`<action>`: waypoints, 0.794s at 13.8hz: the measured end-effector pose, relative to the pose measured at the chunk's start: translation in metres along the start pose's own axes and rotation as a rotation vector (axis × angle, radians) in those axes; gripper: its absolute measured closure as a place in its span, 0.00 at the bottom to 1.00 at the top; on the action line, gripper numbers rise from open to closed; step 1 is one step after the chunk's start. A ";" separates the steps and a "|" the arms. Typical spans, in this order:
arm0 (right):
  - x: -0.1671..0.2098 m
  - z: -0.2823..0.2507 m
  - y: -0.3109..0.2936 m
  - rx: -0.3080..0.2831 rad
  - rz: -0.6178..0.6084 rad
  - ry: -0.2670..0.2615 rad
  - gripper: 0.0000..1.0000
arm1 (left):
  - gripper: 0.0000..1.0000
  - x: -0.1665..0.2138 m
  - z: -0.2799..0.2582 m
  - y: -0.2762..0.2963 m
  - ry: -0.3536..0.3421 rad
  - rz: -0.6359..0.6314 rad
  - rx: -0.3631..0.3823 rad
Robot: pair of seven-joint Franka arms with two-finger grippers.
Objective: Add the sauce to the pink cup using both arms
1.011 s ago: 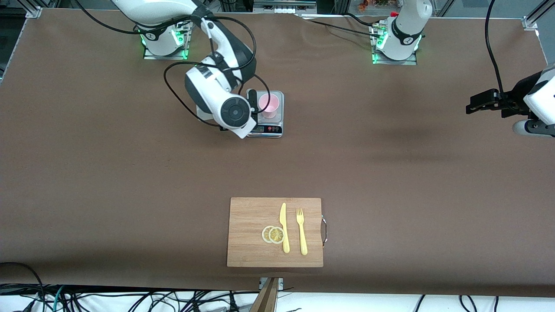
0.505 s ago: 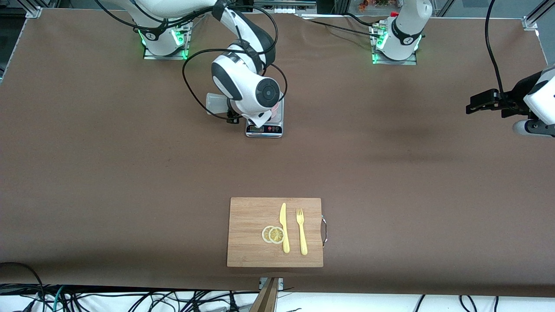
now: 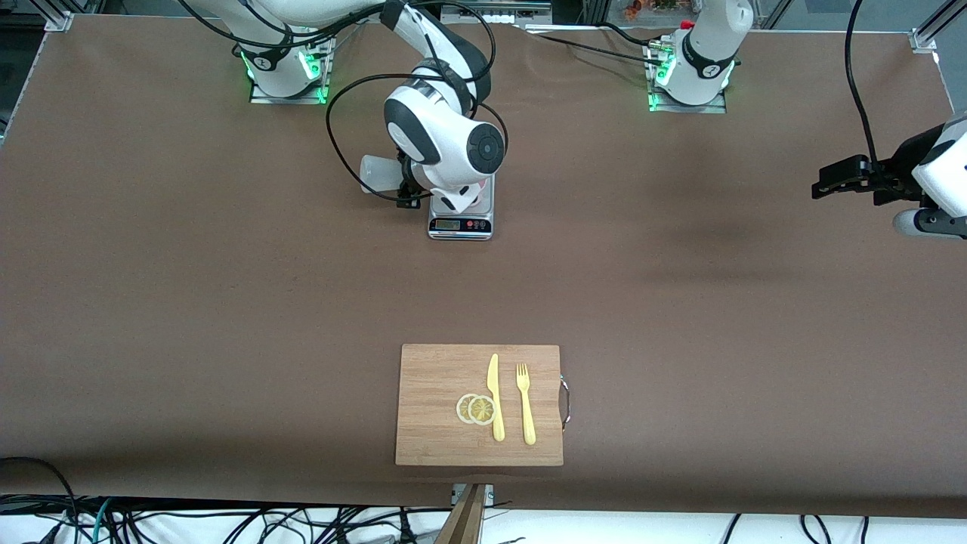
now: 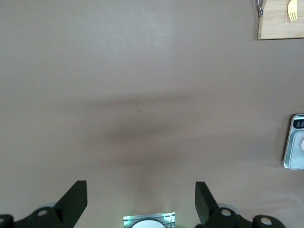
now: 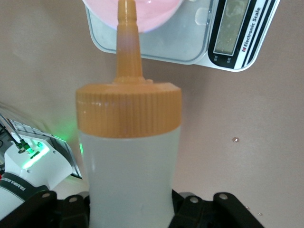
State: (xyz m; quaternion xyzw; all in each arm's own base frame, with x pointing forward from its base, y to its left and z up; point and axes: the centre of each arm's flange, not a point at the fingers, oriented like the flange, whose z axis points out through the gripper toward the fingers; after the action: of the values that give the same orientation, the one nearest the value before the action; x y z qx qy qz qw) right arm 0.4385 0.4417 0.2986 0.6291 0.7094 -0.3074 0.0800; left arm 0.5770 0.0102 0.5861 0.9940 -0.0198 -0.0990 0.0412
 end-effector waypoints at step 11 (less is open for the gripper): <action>-0.059 0.014 0.053 0.128 -0.045 0.217 0.74 | 0.00 0.000 0.000 0.000 0.000 0.000 0.000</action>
State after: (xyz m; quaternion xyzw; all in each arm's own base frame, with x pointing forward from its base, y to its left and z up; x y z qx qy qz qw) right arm 0.4962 0.3854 0.2989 0.6466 0.7067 -0.2838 -0.0446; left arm 0.5770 0.0100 0.5862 0.9940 -0.0199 -0.0989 0.0412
